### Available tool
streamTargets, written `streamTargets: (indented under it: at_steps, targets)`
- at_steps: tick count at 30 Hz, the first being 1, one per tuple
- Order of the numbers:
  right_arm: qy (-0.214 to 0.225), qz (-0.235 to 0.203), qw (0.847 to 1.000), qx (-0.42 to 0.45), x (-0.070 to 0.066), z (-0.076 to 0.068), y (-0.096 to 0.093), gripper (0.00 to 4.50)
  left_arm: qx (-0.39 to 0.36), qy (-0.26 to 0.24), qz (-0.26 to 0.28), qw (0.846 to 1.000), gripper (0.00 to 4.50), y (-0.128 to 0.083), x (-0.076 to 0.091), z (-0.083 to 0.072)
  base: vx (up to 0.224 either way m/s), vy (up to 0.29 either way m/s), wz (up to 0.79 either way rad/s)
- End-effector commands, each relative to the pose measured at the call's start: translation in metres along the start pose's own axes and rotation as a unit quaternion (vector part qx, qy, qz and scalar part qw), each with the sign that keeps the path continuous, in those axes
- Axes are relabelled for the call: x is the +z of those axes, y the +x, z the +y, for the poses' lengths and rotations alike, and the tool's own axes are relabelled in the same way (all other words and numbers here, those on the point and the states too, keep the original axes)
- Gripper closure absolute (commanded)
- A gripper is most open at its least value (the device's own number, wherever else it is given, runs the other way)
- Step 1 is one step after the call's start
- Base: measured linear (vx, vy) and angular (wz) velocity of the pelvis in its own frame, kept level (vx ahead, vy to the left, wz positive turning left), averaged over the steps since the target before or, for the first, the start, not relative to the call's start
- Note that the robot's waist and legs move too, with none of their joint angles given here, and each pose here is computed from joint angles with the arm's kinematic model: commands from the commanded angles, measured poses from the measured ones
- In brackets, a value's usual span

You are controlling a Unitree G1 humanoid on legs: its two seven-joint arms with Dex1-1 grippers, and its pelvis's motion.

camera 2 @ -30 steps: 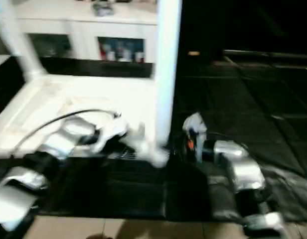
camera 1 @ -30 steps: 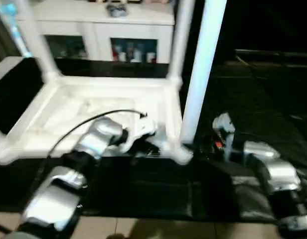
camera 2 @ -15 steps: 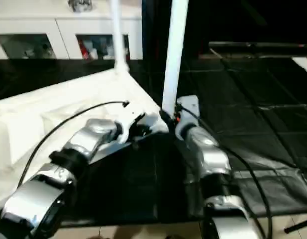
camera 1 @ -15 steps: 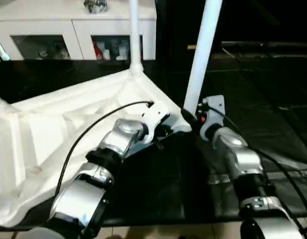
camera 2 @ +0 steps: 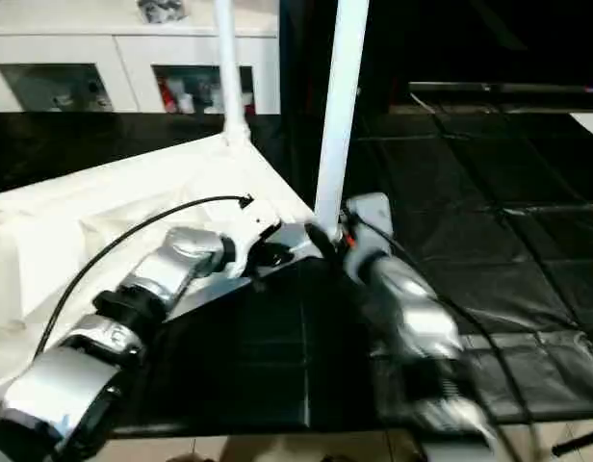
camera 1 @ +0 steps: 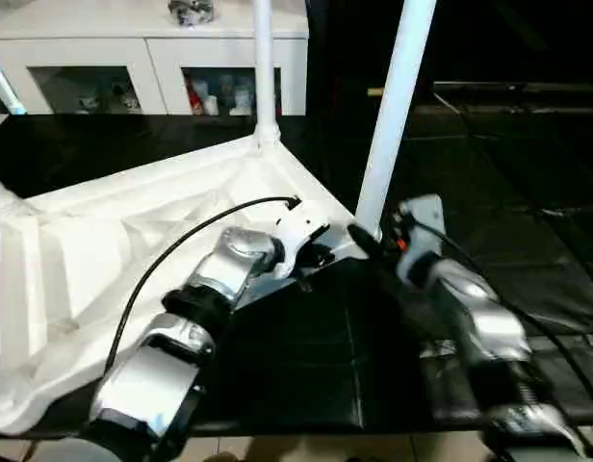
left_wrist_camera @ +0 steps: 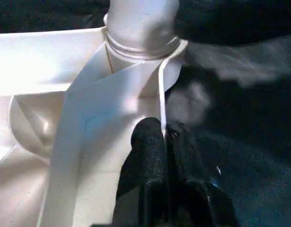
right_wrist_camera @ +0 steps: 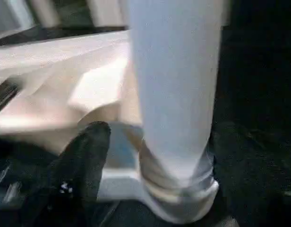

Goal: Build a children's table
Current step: Rotate leg to tighten

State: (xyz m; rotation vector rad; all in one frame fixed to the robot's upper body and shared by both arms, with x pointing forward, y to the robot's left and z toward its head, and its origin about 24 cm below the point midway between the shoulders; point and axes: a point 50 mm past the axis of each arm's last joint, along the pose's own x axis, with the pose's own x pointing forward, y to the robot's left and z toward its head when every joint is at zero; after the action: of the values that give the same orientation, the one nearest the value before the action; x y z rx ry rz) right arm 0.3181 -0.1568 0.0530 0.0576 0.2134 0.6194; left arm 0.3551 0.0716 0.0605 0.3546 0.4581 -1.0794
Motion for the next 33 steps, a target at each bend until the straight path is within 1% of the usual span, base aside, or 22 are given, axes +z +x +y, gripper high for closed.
streamTargets:
  at_steps: [1,3,5,6,7,8,16,17,18,19,20,23,24,26,27,28,30,32,33]
  targets:
    - [-0.017,-0.004,0.999,0.050,0.007,0.005,-0.003,0.61,-0.033,0.032,-0.007,0.999,4.50,-0.001,0.007,-0.004,0.000,0.000,0.00]
    - [-0.048,0.008,0.995,0.084,0.010,-0.007,-0.020,0.46,-0.071,0.052,0.002,0.996,4.50,-0.008,0.000,-0.006,0.000,0.000,0.00]
    - [-0.069,0.019,0.991,0.112,0.015,-0.015,-0.033,0.41,-0.105,0.070,0.013,0.992,4.50,-0.013,-0.007,-0.008,0.000,0.000,0.00]
    - [-0.075,0.024,0.989,0.127,0.017,-0.017,-0.037,0.18,-0.119,0.078,0.016,0.990,4.50,-0.016,-0.010,-0.008,0.000,0.000,0.00]
    - [-0.081,0.029,0.986,0.140,0.019,-0.019,-0.040,0.09,-0.131,0.084,0.015,0.988,4.50,-0.018,-0.012,-0.008,0.000,0.000,0.00]
    - [-0.087,0.034,0.984,0.152,0.020,-0.020,-0.043,0.04,-0.143,0.086,0.012,0.986,4.50,-0.020,-0.013,-0.009,0.000,0.000,0.00]
    - [-0.087,0.034,0.984,0.152,0.020,-0.020,-0.043,0.01,-0.143,0.086,0.012,0.986,4.50,-0.020,-0.013,-0.009,0.000,0.000,0.00]
    - [-0.095,0.040,0.980,0.168,0.022,-0.020,-0.045,0.01,-0.157,0.088,0.009,0.984,4.50,-0.022,-0.014,-0.010,0.000,0.000,0.00]
    - [-0.095,0.069,0.963,0.244,0.021,-0.014,-0.048,0.01,-0.205,0.107,0.019,0.973,4.50,-0.028,-0.016,-0.013,0.000,0.000,0.00]
    - [-0.092,0.088,0.948,0.292,0.020,-0.010,-0.050,0.01,-0.237,0.120,0.027,0.964,4.50,-0.032,-0.018,-0.015,0.000,0.000,0.00]
    - [-0.087,0.111,0.927,0.346,0.018,-0.006,-0.049,0.01,-0.281,0.138,0.044,0.949,4.50,-0.037,-0.020,-0.019,0.000,0.000,0.00]
    - [-0.093,0.121,0.920,0.362,0.017,-0.005,-0.046,0.01,-0.303,0.152,0.056,0.939,4.50,-0.040,-0.021,-0.022,0.000,0.000,0.00]
    - [-0.094,0.122,0.918,0.366,0.017,-0.005,-0.046,0.19,-0.307,0.155,0.058,0.937,4.50,-0.040,-0.022,-0.022,0.000,0.000,0.00]
    - [-0.096,0.124,0.915,0.371,0.017,-0.005,-0.045,0.41,-0.309,0.158,0.058,0.936,4.50,-0.041,-0.022,-0.022,0.000,0.000,0.00]
    - [-0.097,0.123,0.914,0.374,0.017,-0.004,-0.044,0.50,-0.309,0.158,0.057,0.936,4.50,-0.041,-0.021,-0.022,0.000,0.000,0.00]
    - [-0.097,0.122,0.914,0.375,0.018,-0.003,-0.043,0.50,-0.308,0.158,0.056,0.936,4.50,-0.041,-0.021,-0.021,0.000,0.000,0.00]
    - [-0.095,0.120,0.913,0.378,0.018,-0.002,-0.042,0.75,-0.306,0.156,0.052,0.938,4.50,-0.041,-0.020,-0.020,0.000,0.000,0.00]
    - [-0.092,0.121,0.910,0.386,0.018,-0.001,-0.041,0.82,-0.307,0.155,0.049,0.938,4.50,-0.041,-0.019,-0.020,0.000,0.000,0.00]
    - [-0.090,0.123,0.907,0.393,0.018,-0.001,-0.041,0.97,-0.309,0.155,0.048,0.937,4.50,-0.042,-0.019,-0.020,0.000,0.000,0.00]
